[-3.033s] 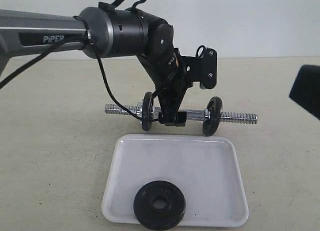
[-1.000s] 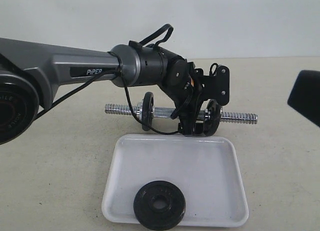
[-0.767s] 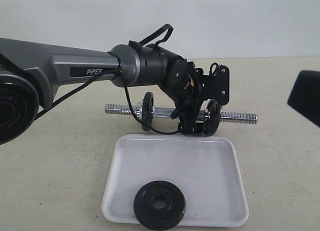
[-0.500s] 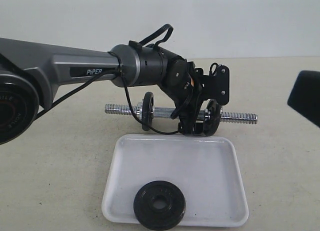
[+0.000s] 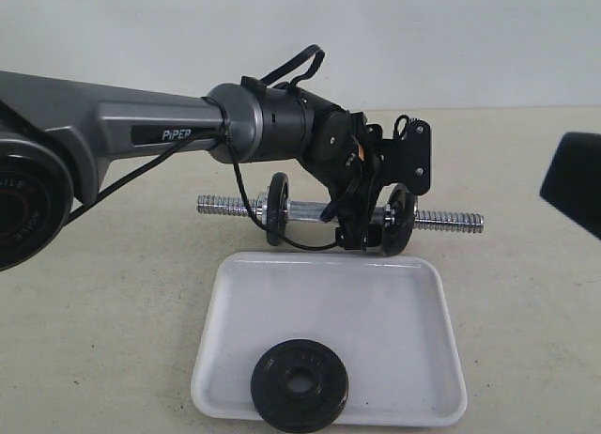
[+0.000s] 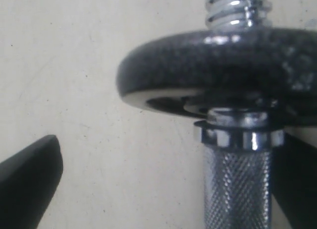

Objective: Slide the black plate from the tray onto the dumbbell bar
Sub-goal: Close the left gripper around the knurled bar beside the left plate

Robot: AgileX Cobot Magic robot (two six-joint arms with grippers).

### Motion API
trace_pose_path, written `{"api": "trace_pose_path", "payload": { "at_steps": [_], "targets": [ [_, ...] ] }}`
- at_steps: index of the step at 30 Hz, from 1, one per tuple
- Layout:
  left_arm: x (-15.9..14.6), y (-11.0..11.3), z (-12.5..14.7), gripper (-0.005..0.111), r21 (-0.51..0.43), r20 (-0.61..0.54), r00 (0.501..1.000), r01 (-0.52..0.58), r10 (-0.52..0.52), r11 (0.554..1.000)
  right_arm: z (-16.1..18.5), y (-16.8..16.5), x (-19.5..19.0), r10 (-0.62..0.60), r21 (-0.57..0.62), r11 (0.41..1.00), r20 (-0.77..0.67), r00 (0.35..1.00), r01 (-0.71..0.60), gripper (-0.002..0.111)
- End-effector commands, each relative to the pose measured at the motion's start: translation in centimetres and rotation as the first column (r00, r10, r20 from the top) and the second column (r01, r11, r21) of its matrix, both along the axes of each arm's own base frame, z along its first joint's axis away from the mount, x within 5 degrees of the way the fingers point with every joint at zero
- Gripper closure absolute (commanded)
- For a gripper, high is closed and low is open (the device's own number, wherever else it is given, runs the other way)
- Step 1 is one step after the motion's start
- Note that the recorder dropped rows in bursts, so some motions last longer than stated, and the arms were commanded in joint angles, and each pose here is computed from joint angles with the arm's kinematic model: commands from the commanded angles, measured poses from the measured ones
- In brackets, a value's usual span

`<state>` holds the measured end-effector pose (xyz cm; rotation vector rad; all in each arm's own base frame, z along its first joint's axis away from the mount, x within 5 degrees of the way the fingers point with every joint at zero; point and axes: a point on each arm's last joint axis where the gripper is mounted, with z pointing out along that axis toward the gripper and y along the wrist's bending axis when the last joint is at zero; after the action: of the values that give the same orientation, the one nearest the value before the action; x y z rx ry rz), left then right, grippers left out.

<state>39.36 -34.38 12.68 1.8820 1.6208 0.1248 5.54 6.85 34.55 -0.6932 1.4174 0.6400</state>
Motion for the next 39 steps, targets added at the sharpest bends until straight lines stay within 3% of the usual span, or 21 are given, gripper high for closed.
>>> {"api": "trace_pose_path", "payload": {
  "at_steps": [1,28,39],
  "targets": [
    [0.1,-0.2,0.4,0.001,-0.028,0.014,1.000,-0.009,0.009,1.000,-0.1,0.0,0.1,-0.003,0.003,1.000,-0.011,1.000,0.003,0.004],
    [-0.2,0.5,-0.1,0.001,0.033,-0.064,0.998,-0.023,0.025,0.999,-0.1,0.0,0.1,-0.003,0.003,1.000,-0.011,1.000,0.003,0.004],
    [0.6,2.1,-0.4,0.001,0.052,-0.111,0.991,-0.075,0.081,0.996,-0.1,0.0,0.1,-0.003,0.003,1.000,-0.011,1.000,0.003,0.004]
  ]
}}
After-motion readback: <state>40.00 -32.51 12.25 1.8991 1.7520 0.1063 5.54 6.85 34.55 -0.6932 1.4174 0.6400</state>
